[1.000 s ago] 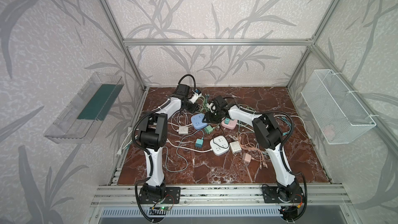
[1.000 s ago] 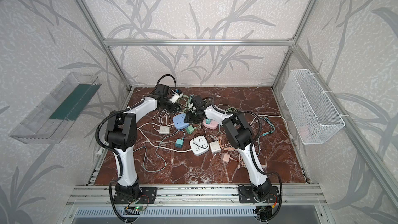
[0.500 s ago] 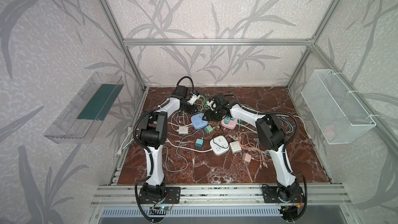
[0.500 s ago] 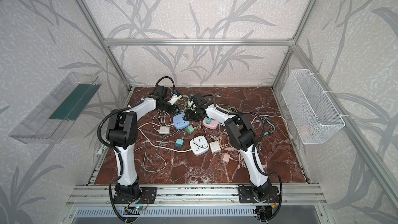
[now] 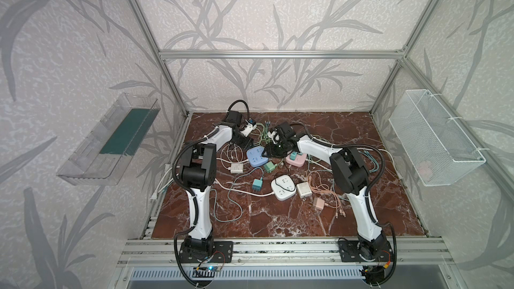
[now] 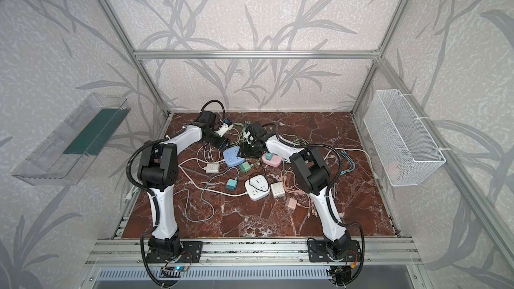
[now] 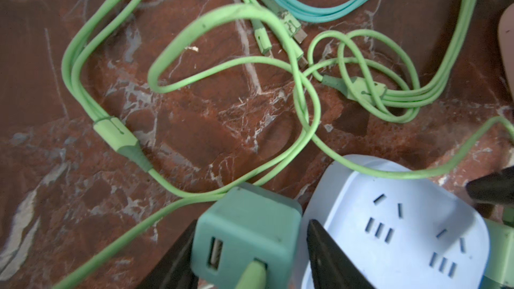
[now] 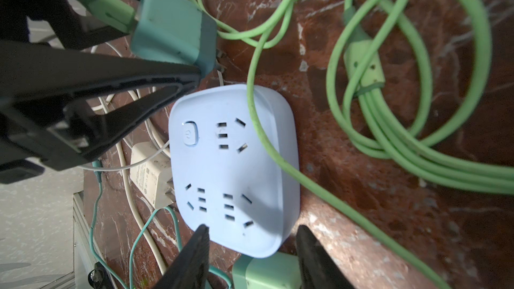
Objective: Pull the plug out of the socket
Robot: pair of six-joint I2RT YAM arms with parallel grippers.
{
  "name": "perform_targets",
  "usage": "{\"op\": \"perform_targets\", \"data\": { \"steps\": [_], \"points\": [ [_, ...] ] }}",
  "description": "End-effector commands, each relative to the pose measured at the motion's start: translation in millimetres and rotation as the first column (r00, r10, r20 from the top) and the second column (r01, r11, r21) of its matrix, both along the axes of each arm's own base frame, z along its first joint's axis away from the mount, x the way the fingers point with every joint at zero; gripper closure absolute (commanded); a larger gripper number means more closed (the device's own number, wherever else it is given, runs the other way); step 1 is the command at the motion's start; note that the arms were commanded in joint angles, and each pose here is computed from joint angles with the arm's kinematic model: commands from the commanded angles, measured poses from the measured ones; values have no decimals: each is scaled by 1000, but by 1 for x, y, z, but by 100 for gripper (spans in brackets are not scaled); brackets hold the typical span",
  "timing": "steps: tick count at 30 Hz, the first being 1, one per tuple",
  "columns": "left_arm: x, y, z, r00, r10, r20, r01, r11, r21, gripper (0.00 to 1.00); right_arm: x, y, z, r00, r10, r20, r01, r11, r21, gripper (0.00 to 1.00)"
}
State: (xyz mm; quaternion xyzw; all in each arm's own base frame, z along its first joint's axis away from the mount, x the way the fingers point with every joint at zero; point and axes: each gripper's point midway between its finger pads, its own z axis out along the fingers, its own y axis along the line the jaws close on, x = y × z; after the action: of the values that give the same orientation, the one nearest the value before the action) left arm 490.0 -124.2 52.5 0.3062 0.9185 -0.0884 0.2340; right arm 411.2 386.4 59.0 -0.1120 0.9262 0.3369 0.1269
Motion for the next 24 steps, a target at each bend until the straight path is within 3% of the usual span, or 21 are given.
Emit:
{"op": "perform_targets", "data": {
  "steps": [1,17,24],
  "points": [
    [-1,14,6,999,44,2,-44,997,58,37,-1,-3,21,999,6,35,-6,1000,13,48],
    [-17,44,34,979,203,32,-206,966,155,35,-1,-6,29,999,7,40,-8,1000,25,46],
    [-24,69,43,943,328,63,-333,914,231,35,2,-3,47,997,8,70,-12,999,50,46]
  ]
}}
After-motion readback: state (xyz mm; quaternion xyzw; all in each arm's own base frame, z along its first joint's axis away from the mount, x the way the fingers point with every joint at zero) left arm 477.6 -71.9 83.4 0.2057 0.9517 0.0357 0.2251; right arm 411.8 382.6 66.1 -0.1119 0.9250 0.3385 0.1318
